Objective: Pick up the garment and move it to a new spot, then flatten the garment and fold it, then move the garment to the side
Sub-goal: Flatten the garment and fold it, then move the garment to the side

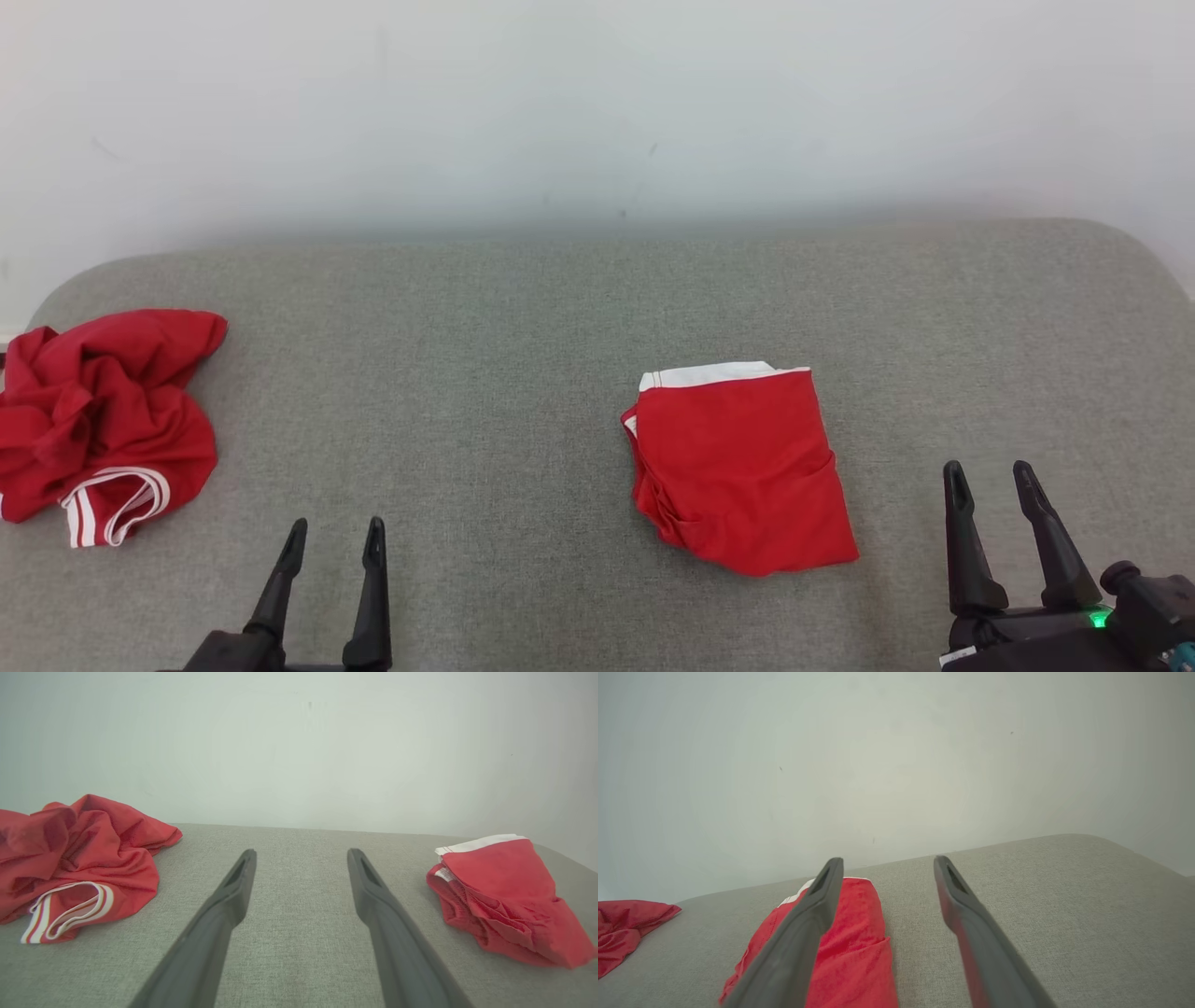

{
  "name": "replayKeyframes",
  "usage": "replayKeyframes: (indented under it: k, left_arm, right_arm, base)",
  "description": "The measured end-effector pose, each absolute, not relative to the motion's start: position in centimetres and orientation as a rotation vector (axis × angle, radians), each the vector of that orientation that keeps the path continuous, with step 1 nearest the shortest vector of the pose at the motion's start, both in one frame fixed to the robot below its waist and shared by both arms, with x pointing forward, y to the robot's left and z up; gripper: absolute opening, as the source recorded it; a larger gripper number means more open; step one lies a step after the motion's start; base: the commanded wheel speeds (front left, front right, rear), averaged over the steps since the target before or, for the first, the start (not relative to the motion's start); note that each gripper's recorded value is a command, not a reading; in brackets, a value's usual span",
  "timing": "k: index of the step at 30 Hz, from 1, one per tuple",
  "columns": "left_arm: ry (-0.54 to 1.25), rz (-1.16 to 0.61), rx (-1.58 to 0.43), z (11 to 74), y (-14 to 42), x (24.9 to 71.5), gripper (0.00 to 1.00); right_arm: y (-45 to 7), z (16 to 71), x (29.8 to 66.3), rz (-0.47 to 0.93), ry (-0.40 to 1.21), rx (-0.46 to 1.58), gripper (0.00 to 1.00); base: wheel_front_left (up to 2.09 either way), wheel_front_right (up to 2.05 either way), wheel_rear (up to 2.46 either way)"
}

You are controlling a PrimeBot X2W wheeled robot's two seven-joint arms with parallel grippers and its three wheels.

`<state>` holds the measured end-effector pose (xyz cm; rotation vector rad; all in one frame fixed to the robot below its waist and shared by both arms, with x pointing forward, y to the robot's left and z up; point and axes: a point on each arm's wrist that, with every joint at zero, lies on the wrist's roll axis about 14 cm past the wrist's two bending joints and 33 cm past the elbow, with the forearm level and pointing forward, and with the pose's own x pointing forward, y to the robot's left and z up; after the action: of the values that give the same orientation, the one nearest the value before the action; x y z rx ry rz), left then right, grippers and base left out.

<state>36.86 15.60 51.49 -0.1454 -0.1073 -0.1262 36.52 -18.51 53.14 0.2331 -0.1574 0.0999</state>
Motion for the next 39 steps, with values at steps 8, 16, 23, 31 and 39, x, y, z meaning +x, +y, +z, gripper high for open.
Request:
replayKeyframes:
  k: [8,16,23,31,39]
  left_arm:
    - [-0.114,-0.133,-0.125,51.7,15.5,36.1,1.00]
    - [-0.115,-0.096,-0.112,51.6,16.8,35.7,1.00]
    - [-0.118,-0.078,-0.095,51.7,17.3,35.3,1.00]
    - [-0.127,-0.069,-0.089,52.0,17.7,35.4,1.00]
    - [-0.133,-0.061,-0.084,52.1,17.9,35.3,1.00]
  right_arm:
    - [-18.9,53.4,35.6,0.081,-0.169,0.236,1.00]
    - [-18.9,53.1,35.3,0.074,-0.162,0.237,1.00]
    - [-18.9,52.8,35.3,0.072,-0.154,0.239,1.00]
    - [-18.8,52.3,35.3,0.074,-0.136,0.231,1.00]
    - [-18.2,52.3,35.3,0.093,-0.135,0.215,1.00]
  base:
    - [0.00,0.00,0.00]
    - [0.00,0.00,0.00]
    - [0.00,0.00,0.00]
    - [0.00,0.00,0.00]
    - [0.00,0.00,0.00]
